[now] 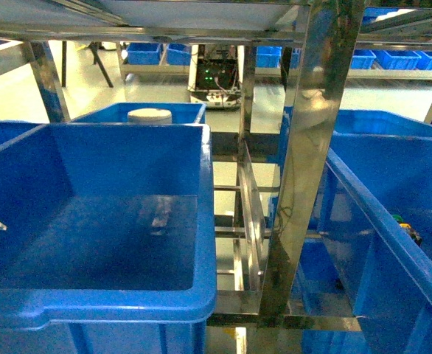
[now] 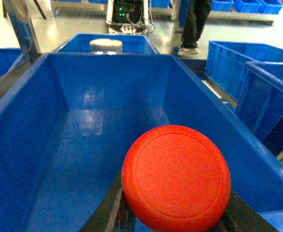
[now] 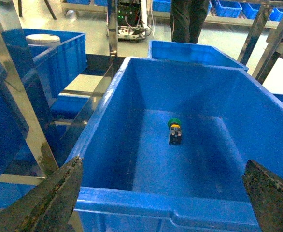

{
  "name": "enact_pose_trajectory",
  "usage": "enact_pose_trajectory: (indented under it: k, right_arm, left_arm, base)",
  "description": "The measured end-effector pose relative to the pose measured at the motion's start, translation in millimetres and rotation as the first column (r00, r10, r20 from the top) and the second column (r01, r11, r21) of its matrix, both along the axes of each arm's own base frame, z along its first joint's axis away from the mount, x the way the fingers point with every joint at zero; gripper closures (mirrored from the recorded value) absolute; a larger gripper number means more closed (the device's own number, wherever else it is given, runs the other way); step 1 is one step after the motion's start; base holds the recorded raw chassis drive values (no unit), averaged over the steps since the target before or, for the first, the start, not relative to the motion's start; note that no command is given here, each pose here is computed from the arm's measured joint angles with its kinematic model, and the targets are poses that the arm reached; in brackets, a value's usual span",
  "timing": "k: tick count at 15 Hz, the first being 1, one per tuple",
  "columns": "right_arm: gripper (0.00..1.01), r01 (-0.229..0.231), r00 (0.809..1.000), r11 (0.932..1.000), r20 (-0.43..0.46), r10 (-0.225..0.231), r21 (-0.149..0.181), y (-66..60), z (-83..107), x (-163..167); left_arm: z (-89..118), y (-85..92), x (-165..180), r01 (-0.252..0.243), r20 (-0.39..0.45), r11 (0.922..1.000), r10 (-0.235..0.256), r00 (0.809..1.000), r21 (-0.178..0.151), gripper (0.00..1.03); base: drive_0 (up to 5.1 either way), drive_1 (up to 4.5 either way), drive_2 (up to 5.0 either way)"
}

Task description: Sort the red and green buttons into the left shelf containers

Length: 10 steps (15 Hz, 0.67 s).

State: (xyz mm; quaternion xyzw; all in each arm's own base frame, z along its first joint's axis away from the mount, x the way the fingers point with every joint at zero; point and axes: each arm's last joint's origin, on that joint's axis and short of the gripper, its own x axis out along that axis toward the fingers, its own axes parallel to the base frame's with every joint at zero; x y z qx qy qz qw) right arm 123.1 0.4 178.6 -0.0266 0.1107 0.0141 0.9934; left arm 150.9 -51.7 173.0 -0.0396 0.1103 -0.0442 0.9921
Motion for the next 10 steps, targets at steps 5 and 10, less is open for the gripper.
enact_pose_trajectory:
  k: [5, 10]
  right_arm:
    - [0.03, 0.0, 1.0, 1.0, 0.003, 0.0, 0.0, 0.0, 0.3, 0]
    - [0.03, 0.0, 1.0, 1.0, 0.003, 0.0, 0.0, 0.0, 0.3, 0]
  left_arm:
    - [-6, 4.5, 49, 0.106, -0.139, 0.9932, -0.099, 0.985, 0.048, 0.77]
    - [-24, 18.0, 116, 0.15, -0.301, 0.9816, -0.108, 0.947, 0.118, 0.77]
  base:
    - [0.0, 0.0, 0.0]
    - [0.0, 0.0, 0.0]
